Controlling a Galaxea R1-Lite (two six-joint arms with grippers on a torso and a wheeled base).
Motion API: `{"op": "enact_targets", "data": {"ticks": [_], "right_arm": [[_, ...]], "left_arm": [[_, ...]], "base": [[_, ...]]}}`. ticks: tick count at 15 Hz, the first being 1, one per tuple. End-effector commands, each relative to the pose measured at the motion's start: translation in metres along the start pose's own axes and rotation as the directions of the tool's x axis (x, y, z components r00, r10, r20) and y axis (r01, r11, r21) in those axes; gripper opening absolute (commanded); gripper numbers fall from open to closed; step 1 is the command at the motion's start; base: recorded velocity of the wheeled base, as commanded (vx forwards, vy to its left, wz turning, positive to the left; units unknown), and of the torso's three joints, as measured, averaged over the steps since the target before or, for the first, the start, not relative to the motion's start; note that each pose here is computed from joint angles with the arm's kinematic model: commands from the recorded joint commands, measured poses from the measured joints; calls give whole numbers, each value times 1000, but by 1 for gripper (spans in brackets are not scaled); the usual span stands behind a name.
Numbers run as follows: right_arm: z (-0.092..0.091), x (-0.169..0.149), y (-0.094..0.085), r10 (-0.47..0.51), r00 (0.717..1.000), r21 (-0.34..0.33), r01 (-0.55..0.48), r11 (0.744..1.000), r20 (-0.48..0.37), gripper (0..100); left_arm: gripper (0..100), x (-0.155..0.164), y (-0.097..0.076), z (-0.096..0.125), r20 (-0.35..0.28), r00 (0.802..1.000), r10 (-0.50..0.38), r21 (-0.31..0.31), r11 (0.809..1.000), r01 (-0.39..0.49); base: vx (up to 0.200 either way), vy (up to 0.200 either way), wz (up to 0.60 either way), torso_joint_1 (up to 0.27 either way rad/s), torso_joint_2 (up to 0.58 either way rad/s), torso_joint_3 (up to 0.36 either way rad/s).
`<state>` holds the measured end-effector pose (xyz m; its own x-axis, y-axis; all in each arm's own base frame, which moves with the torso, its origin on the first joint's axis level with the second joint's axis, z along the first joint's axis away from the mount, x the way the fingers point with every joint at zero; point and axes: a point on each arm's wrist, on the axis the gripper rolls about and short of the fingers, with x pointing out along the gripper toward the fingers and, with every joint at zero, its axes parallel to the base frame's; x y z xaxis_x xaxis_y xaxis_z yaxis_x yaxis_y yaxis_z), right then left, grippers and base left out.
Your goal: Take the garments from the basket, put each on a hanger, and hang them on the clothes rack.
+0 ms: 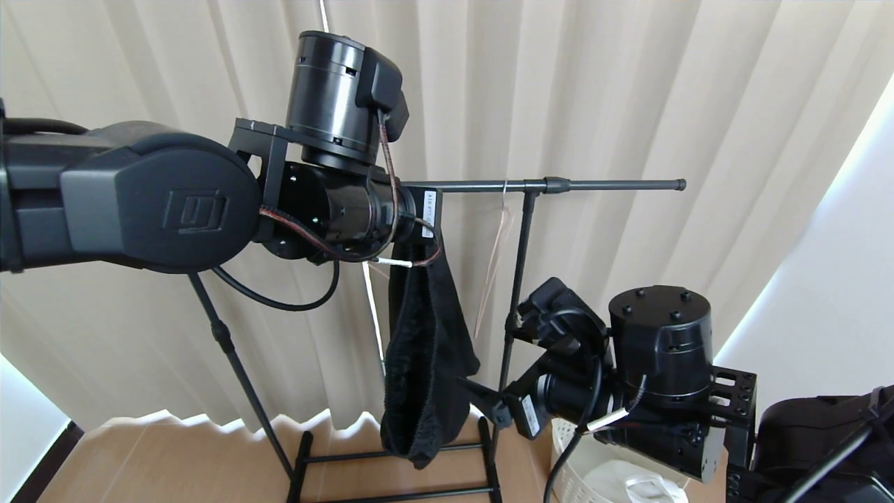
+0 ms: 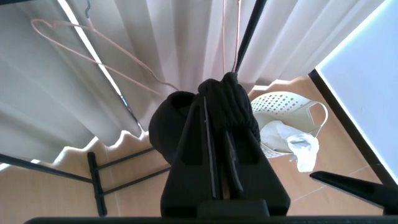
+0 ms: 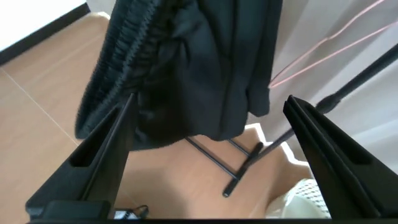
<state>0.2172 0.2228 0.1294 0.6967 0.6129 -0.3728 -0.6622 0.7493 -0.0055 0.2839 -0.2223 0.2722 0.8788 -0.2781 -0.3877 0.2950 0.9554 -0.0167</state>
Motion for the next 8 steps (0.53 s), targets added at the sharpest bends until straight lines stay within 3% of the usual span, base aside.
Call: {"op": "enact_targets", "data": {"ticks": [1,3,5,8], "right_arm": [[4,5,10,27,999,37,-28,999,18,100],[16,6,21,37,997,102,-44,994,74,100],[26,14,28,-21,994,175,2,985,107,100],[22,41,26,-154,983,198,133,971,96,100]], "left_arm": [[0,-1,0,0,2,1000,0,0,1000,0],[0,0,0,-4,-9,1000,16,4,1000,-16],[0,1,1,-7,-18,999,28,11,1000,-28],[0,-1,1,-6,-12,1000,27,7,1000,-27]], "base": [[0,0,0,0,0,0],[0,0,0,0,0,0],[0,0,0,0,0,0],[0,0,0,0,0,0]]}}
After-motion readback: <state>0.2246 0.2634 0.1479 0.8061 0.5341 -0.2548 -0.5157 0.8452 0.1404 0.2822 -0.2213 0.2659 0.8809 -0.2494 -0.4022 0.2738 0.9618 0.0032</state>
